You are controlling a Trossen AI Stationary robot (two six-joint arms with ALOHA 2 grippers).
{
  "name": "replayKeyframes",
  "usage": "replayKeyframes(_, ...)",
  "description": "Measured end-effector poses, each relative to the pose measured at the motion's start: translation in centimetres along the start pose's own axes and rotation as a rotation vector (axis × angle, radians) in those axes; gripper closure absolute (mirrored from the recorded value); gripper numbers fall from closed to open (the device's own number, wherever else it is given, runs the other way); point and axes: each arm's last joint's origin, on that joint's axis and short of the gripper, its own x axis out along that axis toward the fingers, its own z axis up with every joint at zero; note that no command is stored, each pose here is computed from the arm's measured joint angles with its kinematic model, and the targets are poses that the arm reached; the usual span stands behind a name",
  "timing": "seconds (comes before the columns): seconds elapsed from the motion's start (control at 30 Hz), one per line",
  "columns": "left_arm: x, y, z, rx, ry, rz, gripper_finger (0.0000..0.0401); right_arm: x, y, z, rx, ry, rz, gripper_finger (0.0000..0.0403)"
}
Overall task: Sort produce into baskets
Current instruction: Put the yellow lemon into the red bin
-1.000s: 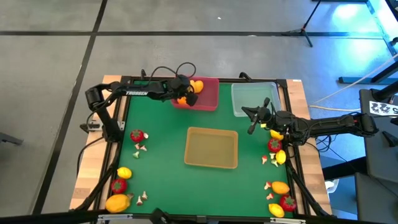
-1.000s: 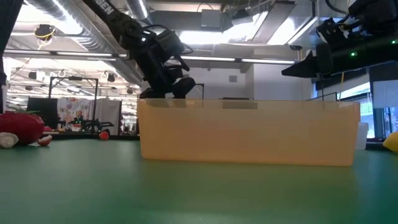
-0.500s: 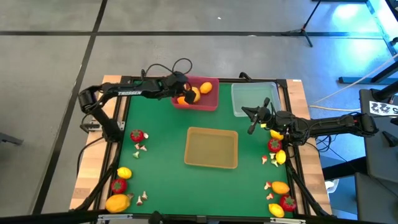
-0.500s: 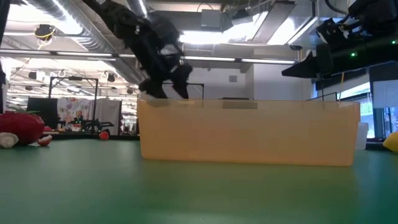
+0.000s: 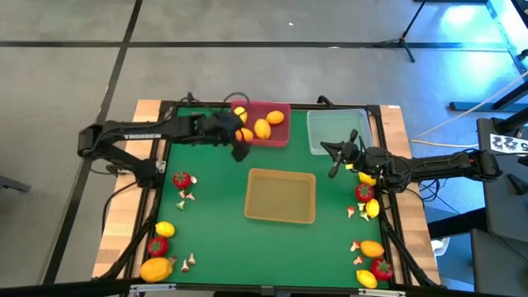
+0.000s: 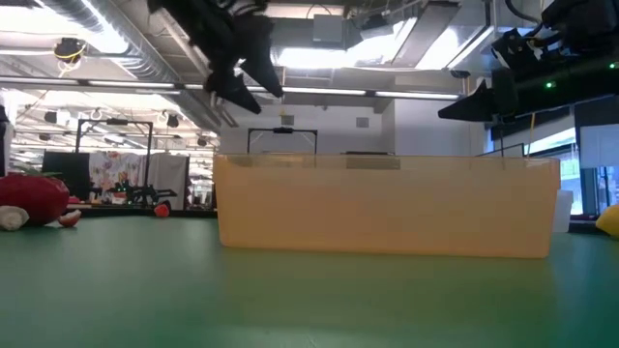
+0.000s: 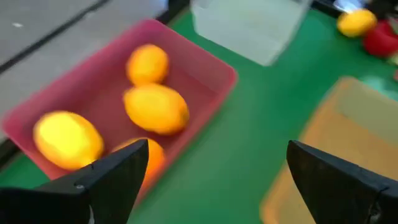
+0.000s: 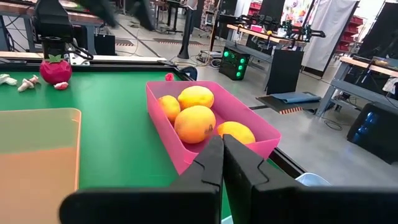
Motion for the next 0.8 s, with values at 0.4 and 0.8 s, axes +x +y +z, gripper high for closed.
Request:
replayKeyframes(0.4,-2.1,-4.9,-3.9,0.053,0.19,-0.086,0.0025,0.0,0.0,0.0,0.0,-0.001,0.0,0.0393)
replayKeyframes(0.8,-4.4,-8.6,-6.8,-0.011,0.273,-0.154,0.0024,0.0,0.0,-0.1,0.006,0.011,0.001,0.0393)
